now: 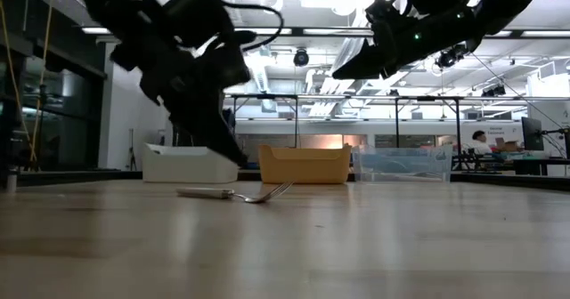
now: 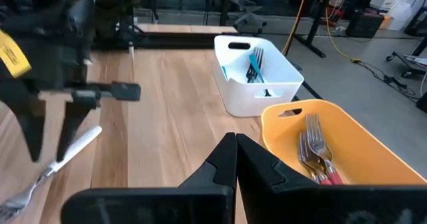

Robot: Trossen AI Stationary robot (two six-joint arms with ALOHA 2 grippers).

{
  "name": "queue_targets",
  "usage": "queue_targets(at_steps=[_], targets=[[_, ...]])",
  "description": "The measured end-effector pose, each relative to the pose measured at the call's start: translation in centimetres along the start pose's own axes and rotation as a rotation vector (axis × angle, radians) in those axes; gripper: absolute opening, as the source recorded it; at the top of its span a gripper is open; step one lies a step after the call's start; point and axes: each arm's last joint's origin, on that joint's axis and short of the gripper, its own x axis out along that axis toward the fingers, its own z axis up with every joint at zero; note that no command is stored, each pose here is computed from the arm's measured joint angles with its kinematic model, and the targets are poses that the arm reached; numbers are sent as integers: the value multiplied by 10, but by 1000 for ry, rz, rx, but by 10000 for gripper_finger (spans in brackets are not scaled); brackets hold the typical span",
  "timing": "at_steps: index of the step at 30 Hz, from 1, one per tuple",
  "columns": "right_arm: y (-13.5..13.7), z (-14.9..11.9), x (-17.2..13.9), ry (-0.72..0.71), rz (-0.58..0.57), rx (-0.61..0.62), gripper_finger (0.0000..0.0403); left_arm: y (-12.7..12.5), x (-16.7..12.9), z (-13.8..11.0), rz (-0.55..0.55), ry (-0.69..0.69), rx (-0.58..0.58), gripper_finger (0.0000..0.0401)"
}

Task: Sort silverware by color (type)
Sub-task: Put the white fork into the transparent bin

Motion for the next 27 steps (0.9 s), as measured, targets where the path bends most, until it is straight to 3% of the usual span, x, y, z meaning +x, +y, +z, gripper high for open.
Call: queue_targets(at_steps=[10,19,27], targets=[[1,-3,0,35,8,-12,1,-13,-4,26,-129,65,367,103],[1,-3,0,32,8,-9,1,-9,26,14,-138,225,398,103],[1,-3,0,34,8,15,1,-11,42,18,-63,320,514,97]])
